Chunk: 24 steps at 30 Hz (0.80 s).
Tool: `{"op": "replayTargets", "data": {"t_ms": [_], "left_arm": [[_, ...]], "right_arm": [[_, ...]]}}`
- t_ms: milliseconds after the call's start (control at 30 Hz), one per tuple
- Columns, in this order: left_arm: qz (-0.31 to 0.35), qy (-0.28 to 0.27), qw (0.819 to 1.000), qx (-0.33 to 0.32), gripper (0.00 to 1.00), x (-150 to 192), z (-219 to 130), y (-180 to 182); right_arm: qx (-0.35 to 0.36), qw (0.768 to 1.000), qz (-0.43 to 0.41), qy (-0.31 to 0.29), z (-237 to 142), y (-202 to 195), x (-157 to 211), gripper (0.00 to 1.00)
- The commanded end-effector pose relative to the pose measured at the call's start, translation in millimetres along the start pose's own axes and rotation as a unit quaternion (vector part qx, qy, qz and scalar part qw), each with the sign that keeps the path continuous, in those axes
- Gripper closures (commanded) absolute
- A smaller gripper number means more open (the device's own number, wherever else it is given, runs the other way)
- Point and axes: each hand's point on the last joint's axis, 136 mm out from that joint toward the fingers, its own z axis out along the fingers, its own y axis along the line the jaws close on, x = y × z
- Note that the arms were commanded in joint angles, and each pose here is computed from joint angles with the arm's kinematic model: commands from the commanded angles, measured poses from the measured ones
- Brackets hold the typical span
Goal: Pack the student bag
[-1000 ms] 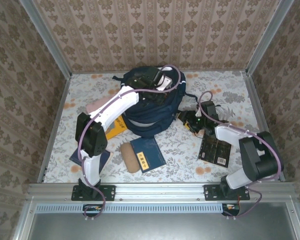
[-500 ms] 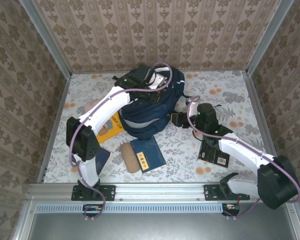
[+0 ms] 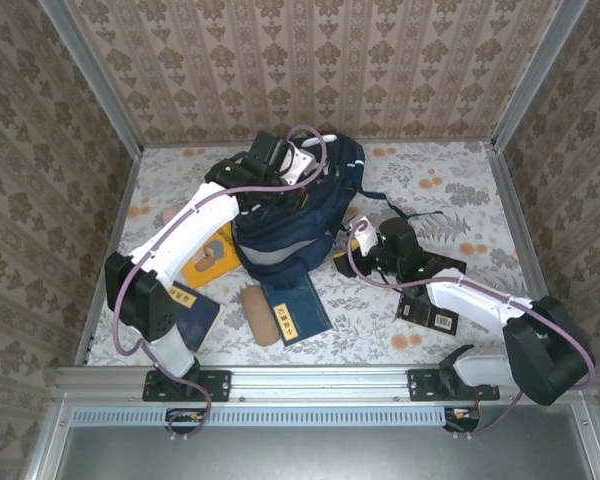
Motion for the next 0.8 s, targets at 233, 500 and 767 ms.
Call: {"op": "replayTargets", "data": {"t_ms": [233, 500, 767], "left_arm": [[0.002, -0.060, 0.998, 0.007, 1.00, -22.6, -30.2, -2.8], [0.002, -0.059, 0.998, 0.009, 1.00, -21.0, -27.6, -3.2], [0.003, -0.055, 0.998, 0.004, 1.00, -18.2, -25.0, -1.1]], "right_arm": [[-0.027, 0.998, -0.051, -0.020, 16.7, 8.8, -23.6, 0.45], [-0.031, 0.998, -0.057, -0.014, 28.6, 8.4, -23.5, 0.61], [0.006, 0.998, -0.060, -0.015, 23.8, -3.3, -25.5, 1.00]]}}
